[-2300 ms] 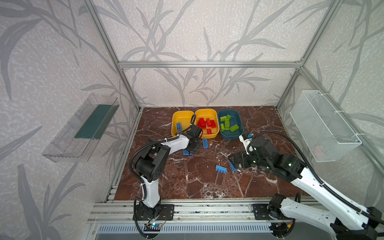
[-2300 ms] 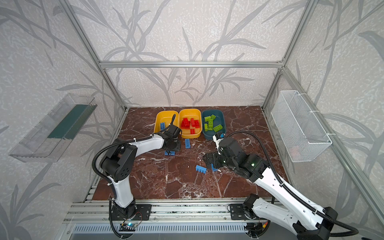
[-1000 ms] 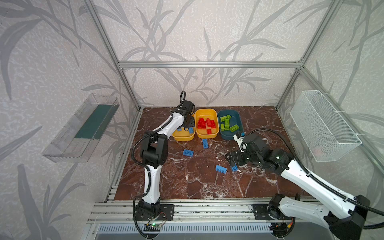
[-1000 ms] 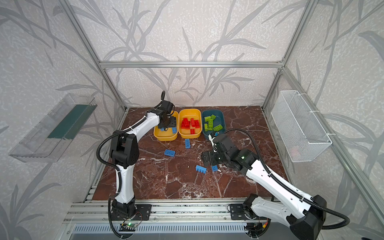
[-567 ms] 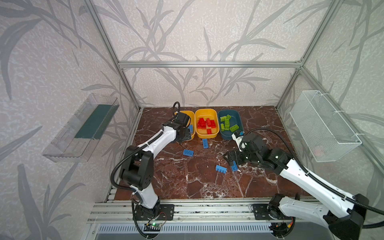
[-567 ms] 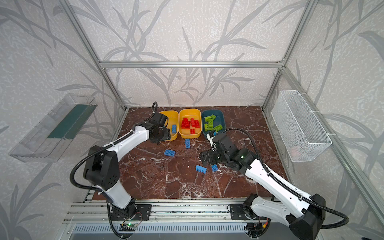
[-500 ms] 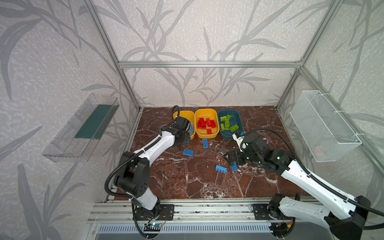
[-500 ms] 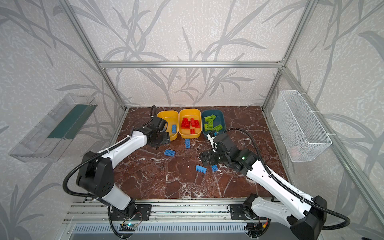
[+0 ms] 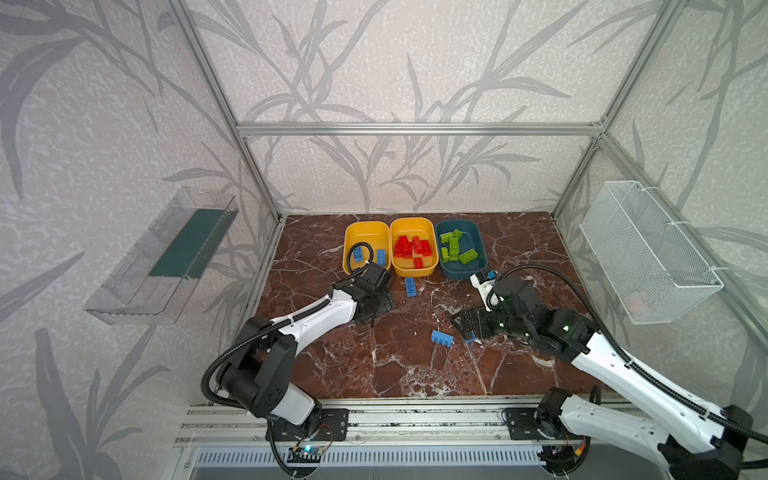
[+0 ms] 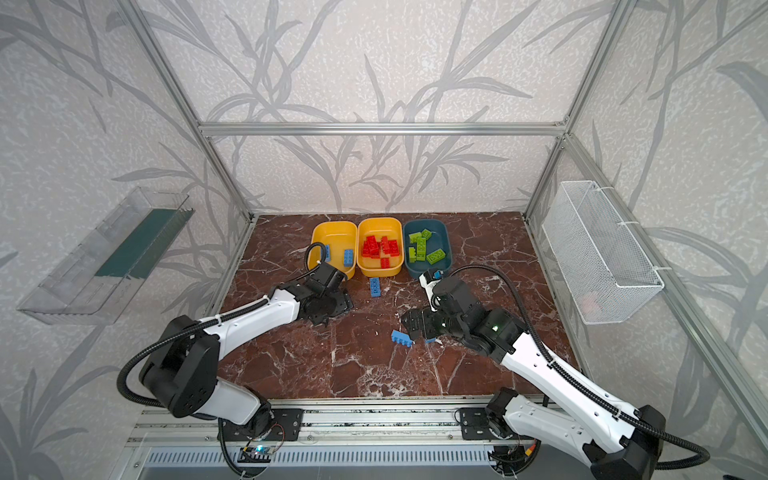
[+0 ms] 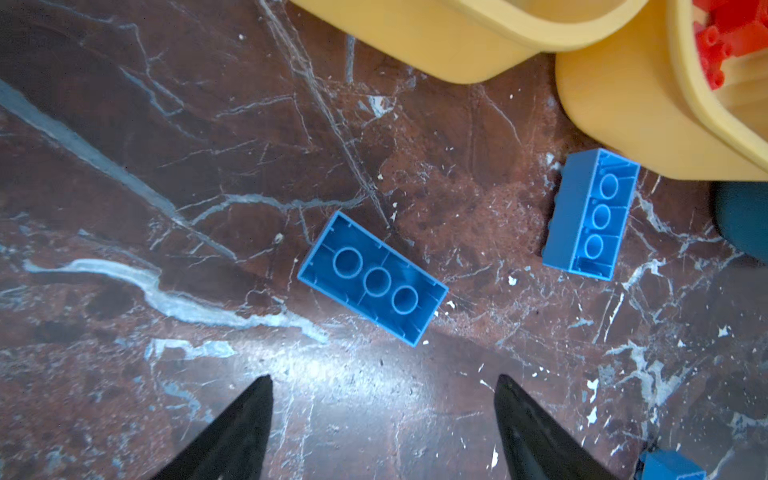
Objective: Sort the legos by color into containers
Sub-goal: 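Lower the left gripper onto another blue brick near the tubs, grasp, then carry the blue brick into the blue-brick yellow tub with the left gripper, release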
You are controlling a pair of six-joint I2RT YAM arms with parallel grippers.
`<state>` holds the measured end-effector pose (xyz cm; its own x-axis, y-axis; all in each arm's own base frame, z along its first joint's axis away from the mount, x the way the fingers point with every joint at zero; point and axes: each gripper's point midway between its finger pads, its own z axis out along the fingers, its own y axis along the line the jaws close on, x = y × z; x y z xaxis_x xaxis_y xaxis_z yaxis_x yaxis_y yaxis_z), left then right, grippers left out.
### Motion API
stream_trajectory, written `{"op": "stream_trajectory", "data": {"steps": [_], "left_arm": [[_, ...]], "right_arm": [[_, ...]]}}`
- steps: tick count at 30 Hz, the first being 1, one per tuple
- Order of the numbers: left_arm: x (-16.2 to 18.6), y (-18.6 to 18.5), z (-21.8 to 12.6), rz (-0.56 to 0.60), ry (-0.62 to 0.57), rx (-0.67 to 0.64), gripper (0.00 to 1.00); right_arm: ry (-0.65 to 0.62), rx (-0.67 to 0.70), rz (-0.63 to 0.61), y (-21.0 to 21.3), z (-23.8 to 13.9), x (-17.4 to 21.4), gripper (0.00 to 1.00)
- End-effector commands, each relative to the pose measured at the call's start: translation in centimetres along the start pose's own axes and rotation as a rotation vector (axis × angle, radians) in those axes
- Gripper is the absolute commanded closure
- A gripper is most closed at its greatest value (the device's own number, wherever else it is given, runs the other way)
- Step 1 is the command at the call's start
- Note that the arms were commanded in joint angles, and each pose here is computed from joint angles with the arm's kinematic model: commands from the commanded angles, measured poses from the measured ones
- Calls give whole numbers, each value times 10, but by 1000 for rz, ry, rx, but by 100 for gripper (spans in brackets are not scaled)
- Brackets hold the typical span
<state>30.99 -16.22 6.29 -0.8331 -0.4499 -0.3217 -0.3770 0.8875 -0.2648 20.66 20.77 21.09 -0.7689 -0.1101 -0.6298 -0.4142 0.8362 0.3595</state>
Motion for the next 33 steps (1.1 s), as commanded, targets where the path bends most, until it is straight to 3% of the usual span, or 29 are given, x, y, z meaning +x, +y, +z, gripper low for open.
{"op": "stream_trajectory", "data": {"steps": [1, 11, 20, 22, 27, 33], "left_arm": [[-9, -12, 9, -58, -12, 9, 4], [-15, -10, 41, -92, 28, -53, 1], [-17, 17, 49, -53, 24, -199, 14], [-18, 24, 47, -32, 15, -232, 24], [-16, 34, 46, 55, 42, -305, 36], [-7, 45, 42, 81, 69, -328, 69]], "right_arm": [[-13, 22, -15, -4, -6, 1, 1], [17, 52, -42, -11, 18, 7, 1], [15, 46, -79, -8, 30, 0, 1], [13, 50, -88, -9, 33, 0, 1], [20, 62, -105, -12, 38, -1, 1], [0, 68, -112, -13, 31, -4, 1]]}}
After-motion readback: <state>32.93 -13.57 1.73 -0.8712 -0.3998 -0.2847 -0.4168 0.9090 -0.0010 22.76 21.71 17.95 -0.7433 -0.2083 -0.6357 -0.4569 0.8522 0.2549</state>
